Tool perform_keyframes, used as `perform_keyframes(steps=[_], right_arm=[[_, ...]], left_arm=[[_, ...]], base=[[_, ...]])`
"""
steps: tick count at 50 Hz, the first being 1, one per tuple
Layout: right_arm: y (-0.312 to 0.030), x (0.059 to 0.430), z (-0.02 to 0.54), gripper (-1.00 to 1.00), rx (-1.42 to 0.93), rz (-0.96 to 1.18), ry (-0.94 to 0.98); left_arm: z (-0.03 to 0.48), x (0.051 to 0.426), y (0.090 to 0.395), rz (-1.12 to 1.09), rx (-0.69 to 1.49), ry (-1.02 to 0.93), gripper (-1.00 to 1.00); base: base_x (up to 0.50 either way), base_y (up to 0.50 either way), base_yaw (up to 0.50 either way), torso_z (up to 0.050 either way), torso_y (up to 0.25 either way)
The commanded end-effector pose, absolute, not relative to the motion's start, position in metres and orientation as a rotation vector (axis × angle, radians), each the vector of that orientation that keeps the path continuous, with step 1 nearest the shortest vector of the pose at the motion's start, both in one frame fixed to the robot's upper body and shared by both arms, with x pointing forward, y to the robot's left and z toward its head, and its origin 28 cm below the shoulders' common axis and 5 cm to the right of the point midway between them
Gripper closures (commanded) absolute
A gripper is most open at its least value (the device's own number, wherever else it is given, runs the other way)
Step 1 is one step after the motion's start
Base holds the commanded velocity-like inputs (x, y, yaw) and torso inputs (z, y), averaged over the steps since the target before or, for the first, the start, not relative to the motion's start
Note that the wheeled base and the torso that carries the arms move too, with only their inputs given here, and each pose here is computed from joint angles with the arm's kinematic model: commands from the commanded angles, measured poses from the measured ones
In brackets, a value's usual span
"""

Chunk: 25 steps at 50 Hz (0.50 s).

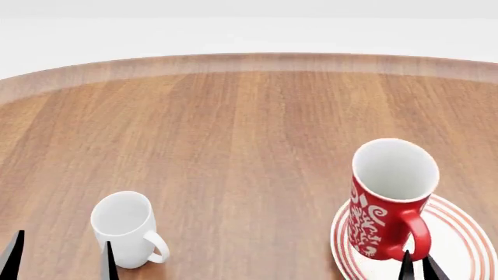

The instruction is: Pick up the red mug and put it on the plate

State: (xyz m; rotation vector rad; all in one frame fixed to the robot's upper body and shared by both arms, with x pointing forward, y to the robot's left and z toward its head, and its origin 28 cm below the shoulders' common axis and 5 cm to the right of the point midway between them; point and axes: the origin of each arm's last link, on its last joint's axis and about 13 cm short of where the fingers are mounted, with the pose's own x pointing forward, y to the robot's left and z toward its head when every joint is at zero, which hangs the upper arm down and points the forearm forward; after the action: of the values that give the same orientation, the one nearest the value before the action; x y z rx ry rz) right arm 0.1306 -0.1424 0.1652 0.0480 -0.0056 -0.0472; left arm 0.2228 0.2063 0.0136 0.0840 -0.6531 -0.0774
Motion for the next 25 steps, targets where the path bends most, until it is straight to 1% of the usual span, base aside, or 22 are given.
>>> perform_keyframes(steps=[1, 7, 12, 25], right_arm=[[-0.1490, 0.1355, 0.1728, 1.00, 0.046, -0.091, -0.027], [-0.1505, 0.1386, 0.1748, 1.00, 0.042, -0.104, -0.023], [-0.1523, 0.1447, 0.1777, 1.00, -0.013, -0.138, -0.035], [-0.1521, 0.1448, 0.1777, 1.00, -0.013, -0.138, -0.035]], left_arm=[[0.0136, 0.2228, 0.2063, -0.077, 0.084, -0.656, -1.00], [0.0136, 0.2229, 0.2063, -0.077, 0.084, -0.660, -1.00], [0.0136, 0.2230, 0.2063, -0.076, 0.081, -0.663, -1.00], [0.0136, 0.2230, 0.2063, -0.076, 0.081, -0.663, -1.00]], base=[[0.00, 0.00, 0.00, 0.000, 0.000], [0.00, 0.00, 0.00, 0.000, 0.002], [0.00, 0.00, 0.00, 0.000, 0.000], [0.00, 0.00, 0.00, 0.000, 0.000]])
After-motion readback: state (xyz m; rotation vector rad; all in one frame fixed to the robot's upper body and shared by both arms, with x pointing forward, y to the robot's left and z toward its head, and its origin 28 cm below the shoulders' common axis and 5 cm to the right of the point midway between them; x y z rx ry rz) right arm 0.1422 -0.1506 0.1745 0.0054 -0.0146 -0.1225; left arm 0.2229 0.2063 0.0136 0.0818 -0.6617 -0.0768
